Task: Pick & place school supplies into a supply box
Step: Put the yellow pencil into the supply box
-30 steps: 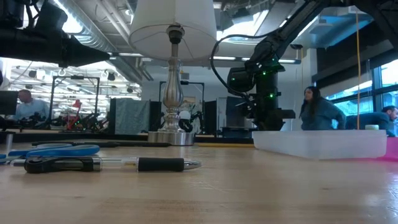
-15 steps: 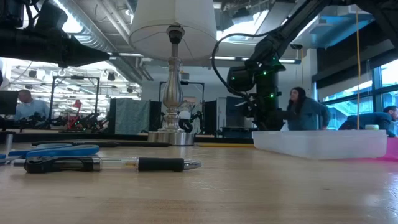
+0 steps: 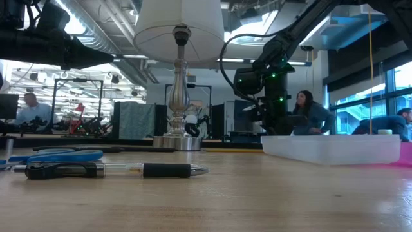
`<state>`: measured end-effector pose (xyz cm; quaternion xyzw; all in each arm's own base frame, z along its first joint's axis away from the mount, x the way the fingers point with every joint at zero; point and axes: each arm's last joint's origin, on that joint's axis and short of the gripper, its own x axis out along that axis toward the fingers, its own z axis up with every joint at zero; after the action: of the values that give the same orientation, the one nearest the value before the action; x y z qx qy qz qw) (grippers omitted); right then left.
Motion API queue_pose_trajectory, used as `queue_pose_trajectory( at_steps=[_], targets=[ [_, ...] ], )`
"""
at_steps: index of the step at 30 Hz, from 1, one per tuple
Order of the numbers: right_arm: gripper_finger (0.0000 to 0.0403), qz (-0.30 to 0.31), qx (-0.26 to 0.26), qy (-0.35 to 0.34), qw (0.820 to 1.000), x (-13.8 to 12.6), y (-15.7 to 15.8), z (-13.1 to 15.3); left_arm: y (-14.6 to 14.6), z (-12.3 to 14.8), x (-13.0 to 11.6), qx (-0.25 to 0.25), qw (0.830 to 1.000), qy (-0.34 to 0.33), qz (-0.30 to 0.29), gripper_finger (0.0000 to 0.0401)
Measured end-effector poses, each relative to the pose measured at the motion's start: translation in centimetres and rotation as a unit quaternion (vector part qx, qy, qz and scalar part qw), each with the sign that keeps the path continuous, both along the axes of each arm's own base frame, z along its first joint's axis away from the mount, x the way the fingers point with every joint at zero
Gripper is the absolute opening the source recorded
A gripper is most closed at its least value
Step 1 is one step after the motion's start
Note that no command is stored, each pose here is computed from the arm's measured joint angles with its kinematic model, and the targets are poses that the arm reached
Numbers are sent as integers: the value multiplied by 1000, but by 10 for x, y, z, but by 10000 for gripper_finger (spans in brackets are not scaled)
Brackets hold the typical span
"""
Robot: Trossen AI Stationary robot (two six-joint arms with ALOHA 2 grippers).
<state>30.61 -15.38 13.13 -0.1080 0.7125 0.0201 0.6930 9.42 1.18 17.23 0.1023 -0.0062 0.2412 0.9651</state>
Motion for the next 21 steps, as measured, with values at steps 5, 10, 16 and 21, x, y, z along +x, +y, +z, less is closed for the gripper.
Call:
queue_pose_trajectory(
  at_steps=[5, 10, 16, 21],
  targets=[
    [97, 10, 4, -3, 1000, -1, -2, 0, 0, 0, 0, 0, 1000, 0, 0, 98],
    [97, 10, 4, -8, 1000, 1, -3, 3, 0, 0, 0, 0, 1000, 0, 0, 98],
    [97, 9, 8, -17, 1000, 2, -3, 3, 0, 0, 0, 0, 1000, 0, 0, 98],
    [97, 9, 7, -17, 1000, 2, -3, 3, 0, 0, 0, 0, 1000, 0, 0, 98]
  ],
)
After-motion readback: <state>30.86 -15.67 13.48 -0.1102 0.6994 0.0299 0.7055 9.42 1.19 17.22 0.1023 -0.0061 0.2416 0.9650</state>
